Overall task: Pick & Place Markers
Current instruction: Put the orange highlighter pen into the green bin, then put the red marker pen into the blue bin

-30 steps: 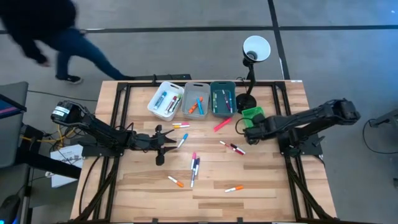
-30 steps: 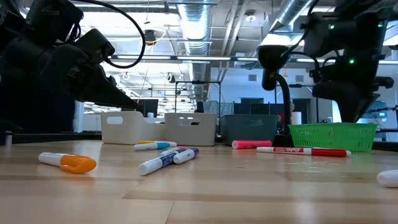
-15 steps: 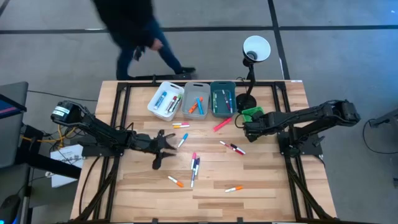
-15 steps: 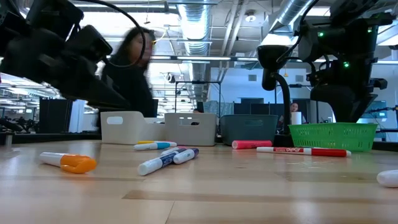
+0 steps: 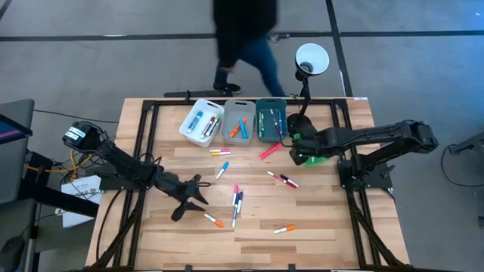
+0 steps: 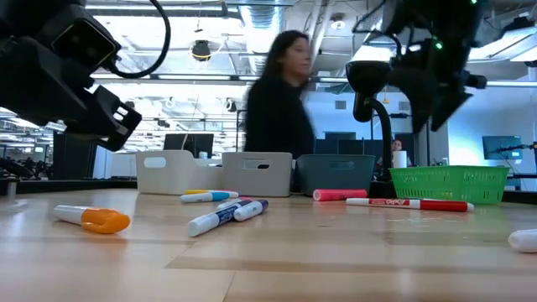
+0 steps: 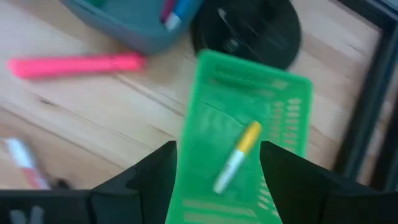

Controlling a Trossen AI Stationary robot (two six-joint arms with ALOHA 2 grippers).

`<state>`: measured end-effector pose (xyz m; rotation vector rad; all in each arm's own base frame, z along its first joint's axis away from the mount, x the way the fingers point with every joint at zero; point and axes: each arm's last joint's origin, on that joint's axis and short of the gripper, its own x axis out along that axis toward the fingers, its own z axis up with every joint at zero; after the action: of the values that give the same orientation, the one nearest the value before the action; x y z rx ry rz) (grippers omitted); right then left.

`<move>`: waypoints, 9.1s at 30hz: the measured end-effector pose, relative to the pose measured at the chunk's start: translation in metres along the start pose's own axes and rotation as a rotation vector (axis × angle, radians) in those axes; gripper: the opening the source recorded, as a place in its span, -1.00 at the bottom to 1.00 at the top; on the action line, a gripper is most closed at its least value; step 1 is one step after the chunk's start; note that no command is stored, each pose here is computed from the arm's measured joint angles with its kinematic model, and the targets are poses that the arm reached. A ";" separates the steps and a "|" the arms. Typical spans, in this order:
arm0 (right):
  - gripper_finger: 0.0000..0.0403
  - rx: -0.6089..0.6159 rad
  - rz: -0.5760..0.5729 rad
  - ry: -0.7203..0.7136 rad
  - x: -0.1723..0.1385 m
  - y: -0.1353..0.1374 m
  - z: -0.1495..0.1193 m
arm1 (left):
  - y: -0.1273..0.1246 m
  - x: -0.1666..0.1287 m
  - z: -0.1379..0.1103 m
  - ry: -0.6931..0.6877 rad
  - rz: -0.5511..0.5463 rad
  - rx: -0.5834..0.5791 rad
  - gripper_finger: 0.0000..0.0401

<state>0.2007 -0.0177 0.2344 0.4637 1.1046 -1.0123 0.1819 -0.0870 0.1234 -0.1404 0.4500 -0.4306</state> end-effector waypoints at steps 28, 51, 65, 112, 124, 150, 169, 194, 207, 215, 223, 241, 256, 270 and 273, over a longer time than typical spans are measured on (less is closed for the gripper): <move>0.02 -0.157 0.612 -0.488 -0.051 0.071 0.014 | -0.010 0.055 -0.031 0.185 0.078 0.129 -0.39; -0.14 -0.477 0.869 -0.690 0.046 0.201 -0.031 | 0.027 0.031 0.025 -0.052 0.299 0.109 -0.83; -0.22 -0.417 1.012 -0.566 0.059 0.215 -0.015 | 0.037 0.026 0.033 -0.067 0.374 0.189 -0.81; -0.78 -0.553 0.705 -0.625 -0.018 0.136 0.016 | 0.038 0.008 0.054 -0.218 0.638 0.127 -0.29; -0.83 -0.623 0.540 -0.521 -0.003 0.127 0.009 | 0.027 -0.024 0.086 -0.425 0.612 0.095 -0.29; -0.82 -0.091 -0.149 -0.394 -0.061 -0.048 0.038 | 0.009 -0.087 0.121 -0.766 0.560 0.041 -0.29; -0.73 -0.017 -0.004 0.125 0.024 -0.053 0.004 | 0.009 -0.086 0.120 -0.765 0.560 0.041 -0.29; 0.04 -0.014 -0.007 0.138 0.032 -0.052 -0.003 | 0.009 -0.086 0.120 -0.766 0.560 0.041 -0.29; -0.06 -0.013 0.001 0.144 0.032 -0.052 -0.003 | 0.009 -0.086 0.120 -0.766 0.560 0.041 -0.29; -0.13 -0.008 0.012 0.131 0.032 -0.050 -0.002 | 0.009 -0.086 0.121 -0.766 0.560 0.041 -0.29; -0.10 -0.001 0.036 0.107 0.032 -0.048 0.001 | 0.009 -0.086 0.120 -0.765 0.560 0.041 -0.29; -0.31 -0.331 0.528 -0.148 -0.039 0.036 -0.034 | 0.009 -0.087 0.121 -0.771 0.566 0.056 -0.29; -0.37 -0.516 0.358 -0.153 0.005 0.097 -0.090 | 0.029 -0.085 0.122 -0.762 0.771 0.072 -0.33; -0.39 -0.557 0.300 -0.072 0.061 0.113 -0.057 | 0.089 -0.030 0.082 -0.485 0.738 -0.158 -0.55; -0.39 -0.571 0.306 -0.092 0.064 0.113 -0.051 | 0.092 -0.027 0.078 -0.461 0.748 -0.165 -0.55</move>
<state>0.2770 0.0485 0.1382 0.1143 1.1404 -0.4155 0.2294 0.0107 0.1833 -0.2122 0.0596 0.3737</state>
